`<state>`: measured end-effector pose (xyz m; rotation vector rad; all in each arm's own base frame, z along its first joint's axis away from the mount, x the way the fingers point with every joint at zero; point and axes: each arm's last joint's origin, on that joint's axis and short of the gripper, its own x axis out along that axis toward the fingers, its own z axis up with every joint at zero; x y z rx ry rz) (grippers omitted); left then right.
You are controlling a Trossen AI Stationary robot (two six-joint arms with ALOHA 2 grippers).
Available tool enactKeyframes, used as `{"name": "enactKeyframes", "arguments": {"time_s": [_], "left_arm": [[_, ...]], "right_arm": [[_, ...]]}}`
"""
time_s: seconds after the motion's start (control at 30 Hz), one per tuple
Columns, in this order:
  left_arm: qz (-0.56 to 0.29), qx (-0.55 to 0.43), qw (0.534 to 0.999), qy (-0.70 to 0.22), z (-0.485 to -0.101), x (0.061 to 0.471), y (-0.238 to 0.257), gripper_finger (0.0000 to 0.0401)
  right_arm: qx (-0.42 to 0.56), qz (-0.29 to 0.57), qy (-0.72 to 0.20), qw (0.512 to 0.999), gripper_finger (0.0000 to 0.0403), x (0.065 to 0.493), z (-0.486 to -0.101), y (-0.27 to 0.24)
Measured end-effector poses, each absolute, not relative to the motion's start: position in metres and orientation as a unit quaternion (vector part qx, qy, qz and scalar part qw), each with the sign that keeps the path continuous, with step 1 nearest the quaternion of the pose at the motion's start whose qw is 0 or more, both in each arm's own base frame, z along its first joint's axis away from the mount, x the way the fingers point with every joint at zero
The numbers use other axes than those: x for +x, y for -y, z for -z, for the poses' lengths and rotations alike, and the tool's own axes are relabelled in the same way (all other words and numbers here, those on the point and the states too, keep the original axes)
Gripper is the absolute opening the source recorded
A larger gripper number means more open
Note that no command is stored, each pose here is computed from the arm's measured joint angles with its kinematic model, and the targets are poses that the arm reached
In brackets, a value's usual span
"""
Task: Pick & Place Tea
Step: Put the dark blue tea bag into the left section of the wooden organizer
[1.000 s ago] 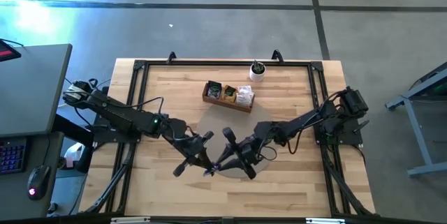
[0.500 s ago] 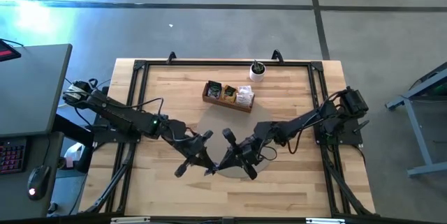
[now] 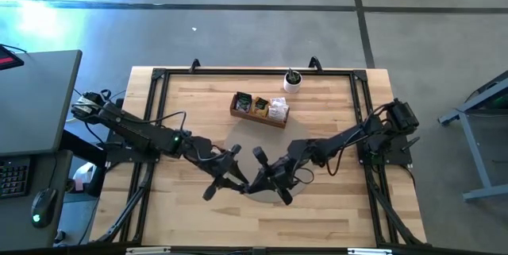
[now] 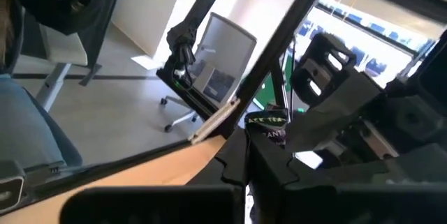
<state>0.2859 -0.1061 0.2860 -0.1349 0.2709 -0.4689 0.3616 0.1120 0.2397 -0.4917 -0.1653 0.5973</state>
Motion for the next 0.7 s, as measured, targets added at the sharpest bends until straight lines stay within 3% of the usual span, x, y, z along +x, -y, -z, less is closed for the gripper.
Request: {"name": "enactKeyframes", "arguments": {"time_s": [0.23,0.53,0.7], "left_arm": [[0.223,-0.082,0.954,-0.181,-0.278,0.284,0.105,0.0146],[0.241,-0.081,0.937,-0.240,-0.268,0.274,0.119,0.0152],[0.232,-0.130,0.924,-0.276,-0.266,0.270,0.120,0.0152]], "right_arm": [[-0.242,-0.266,0.033,0.933,0.0005,0.362,-0.232,-0.110],[-0.263,-0.222,0.005,0.939,0.0003,0.364,-0.228,-0.107],[-0.257,-0.191,-0.026,0.947,0.0004,0.365,-0.224,-0.102]]}}
